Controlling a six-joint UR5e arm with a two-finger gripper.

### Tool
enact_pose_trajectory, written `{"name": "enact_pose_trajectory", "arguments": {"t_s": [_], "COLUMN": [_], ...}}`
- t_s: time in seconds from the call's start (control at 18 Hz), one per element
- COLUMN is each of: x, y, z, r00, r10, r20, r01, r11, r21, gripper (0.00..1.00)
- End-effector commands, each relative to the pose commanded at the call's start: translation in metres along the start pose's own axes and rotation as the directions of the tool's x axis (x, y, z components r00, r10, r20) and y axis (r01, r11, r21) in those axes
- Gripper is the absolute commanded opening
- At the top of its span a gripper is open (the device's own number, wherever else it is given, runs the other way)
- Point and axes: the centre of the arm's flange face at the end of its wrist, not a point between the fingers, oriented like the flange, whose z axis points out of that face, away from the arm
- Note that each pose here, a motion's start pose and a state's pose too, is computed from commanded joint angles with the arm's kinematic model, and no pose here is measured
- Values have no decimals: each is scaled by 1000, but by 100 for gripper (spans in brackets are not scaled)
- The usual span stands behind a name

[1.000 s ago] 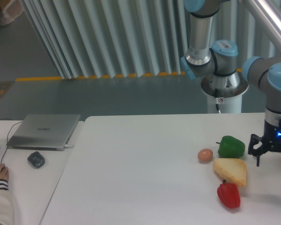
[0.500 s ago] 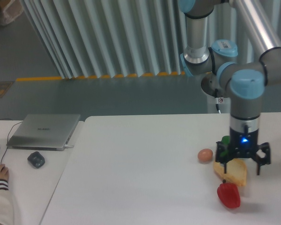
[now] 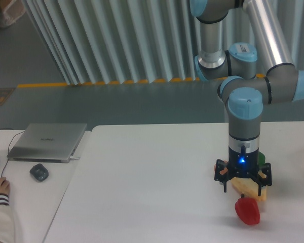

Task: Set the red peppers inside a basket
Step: 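Move the open gripper over the red pepper and lower toward it, then close the gripper on the red pepper's stem and lift it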

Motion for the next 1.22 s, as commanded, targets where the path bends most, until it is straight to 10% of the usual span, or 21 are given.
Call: {"name": "enact_pose_trajectory", "arguments": {"t_s": [1.22], "x": [-9], "y": [1], "z": [30], "r00": [996], "r10": [-57], "r20": [64], "r01": [61], "r11": [997], "r21": [-53], "gripper": [100]}}
